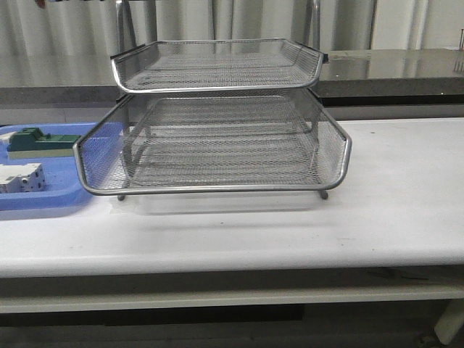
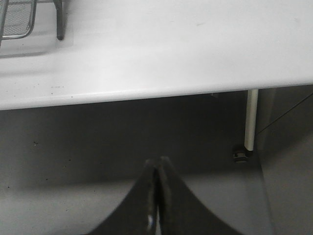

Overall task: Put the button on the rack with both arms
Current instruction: 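Lift the red button and carry it over the pulled-out wire tray, then lower the button into the wire tray and open the left gripper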

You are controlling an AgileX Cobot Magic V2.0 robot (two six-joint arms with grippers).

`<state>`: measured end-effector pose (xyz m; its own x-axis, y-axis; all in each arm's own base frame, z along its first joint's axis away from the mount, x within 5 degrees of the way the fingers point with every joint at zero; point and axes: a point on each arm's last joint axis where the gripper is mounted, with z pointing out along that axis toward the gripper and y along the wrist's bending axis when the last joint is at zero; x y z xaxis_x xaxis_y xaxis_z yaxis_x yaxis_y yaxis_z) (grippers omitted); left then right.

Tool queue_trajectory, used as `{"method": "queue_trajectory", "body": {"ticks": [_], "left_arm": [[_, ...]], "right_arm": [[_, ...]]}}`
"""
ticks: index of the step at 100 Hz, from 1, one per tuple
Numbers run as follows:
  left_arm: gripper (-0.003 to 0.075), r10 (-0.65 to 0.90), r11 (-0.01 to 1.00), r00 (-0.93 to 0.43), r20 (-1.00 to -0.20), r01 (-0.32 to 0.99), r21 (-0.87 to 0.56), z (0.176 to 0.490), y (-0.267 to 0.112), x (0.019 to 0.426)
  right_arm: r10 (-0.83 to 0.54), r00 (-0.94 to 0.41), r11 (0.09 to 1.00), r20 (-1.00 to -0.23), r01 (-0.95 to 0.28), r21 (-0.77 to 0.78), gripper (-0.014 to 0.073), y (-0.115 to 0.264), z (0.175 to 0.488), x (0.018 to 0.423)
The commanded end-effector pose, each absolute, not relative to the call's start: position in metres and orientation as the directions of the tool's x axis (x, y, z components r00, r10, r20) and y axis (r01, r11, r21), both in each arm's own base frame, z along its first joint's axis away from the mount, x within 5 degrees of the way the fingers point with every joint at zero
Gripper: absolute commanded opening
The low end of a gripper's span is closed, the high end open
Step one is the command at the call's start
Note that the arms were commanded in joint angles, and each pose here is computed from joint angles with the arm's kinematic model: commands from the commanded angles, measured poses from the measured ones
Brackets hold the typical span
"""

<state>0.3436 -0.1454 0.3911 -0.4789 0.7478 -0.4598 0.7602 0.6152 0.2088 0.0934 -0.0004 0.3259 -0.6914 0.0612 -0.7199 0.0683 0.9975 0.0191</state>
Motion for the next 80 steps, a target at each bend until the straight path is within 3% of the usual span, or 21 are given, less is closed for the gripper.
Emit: {"method": "queue_trajectory", "body": {"ticks": [1,32,80], "left_arm": [[0.0012,0.753,0.583,-0.428,-0.499,0.786,0.206,0.409,-0.16,0.321],[0.0012,0.817,0.469,-0.356,-0.453,0.868,0.165,0.375,-0.213,0.315],[0.0012,0.818,0.45,-0.372,-0.439,0.889,0.085,0.316,-0.251,0.341]], "right_arm": [[0.051,-0.625,0.998,-0.779,0.066,0.013,-0.0069,-0.001,0.34,0.097],[0.051,-0.625,0.998,-0.779,0.066,0.013,-0.0069,-0.001,0.34,0.097],[0.051,-0.625,0.998,-0.779,0.066,0.013,-0.0069,-0.001,0.34,0.097]]}}
